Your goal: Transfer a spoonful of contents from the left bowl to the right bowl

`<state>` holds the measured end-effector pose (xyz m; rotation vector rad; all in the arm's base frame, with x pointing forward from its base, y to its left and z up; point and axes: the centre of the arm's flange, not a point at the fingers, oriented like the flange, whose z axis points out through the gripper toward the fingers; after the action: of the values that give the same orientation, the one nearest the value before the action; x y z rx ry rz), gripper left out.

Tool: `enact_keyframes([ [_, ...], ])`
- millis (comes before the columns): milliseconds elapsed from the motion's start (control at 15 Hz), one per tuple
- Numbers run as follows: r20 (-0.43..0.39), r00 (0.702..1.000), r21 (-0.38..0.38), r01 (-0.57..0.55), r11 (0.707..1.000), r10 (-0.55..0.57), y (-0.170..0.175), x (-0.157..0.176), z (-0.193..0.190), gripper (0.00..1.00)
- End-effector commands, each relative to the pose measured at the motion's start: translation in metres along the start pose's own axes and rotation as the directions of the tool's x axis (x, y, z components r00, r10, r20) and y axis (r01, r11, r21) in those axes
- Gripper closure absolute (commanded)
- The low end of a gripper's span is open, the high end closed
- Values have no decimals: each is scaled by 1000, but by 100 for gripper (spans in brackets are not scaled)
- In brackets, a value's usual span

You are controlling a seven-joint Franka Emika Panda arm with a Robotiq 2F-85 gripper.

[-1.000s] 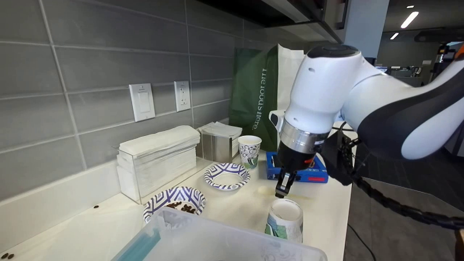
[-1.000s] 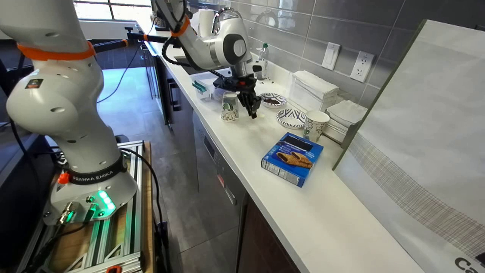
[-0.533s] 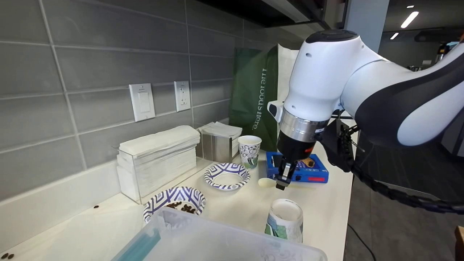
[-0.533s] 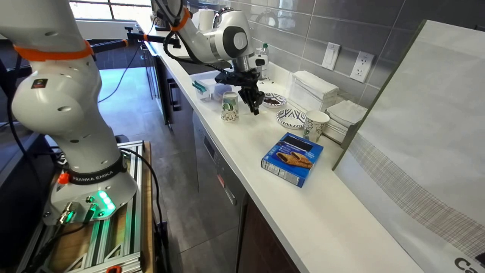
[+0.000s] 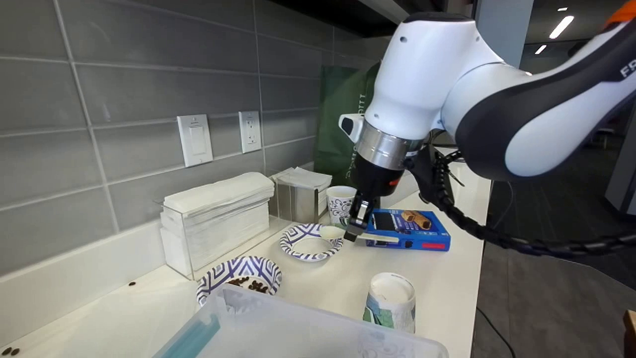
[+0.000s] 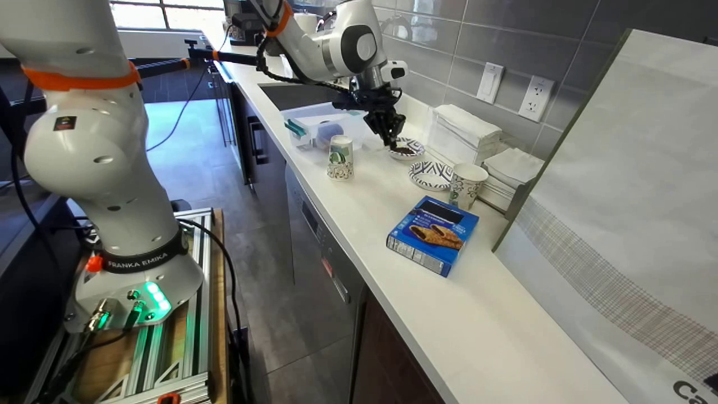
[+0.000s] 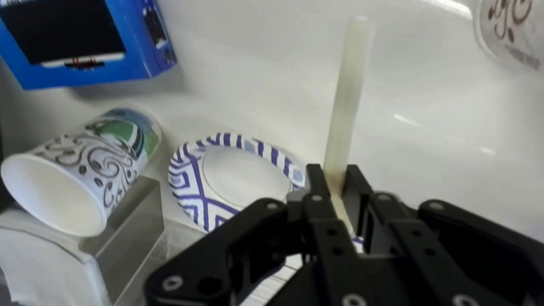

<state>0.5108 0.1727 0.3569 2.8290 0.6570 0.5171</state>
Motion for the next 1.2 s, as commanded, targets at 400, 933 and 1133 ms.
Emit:
enact_keyframes([
  [400,56,945,190,307,933,-322,-1,112,32,96],
  [933,94,902,234,391,890,-420,-22,159,52,96],
  [1133,97,906,246,380,892,-412,-27,162,69,96],
])
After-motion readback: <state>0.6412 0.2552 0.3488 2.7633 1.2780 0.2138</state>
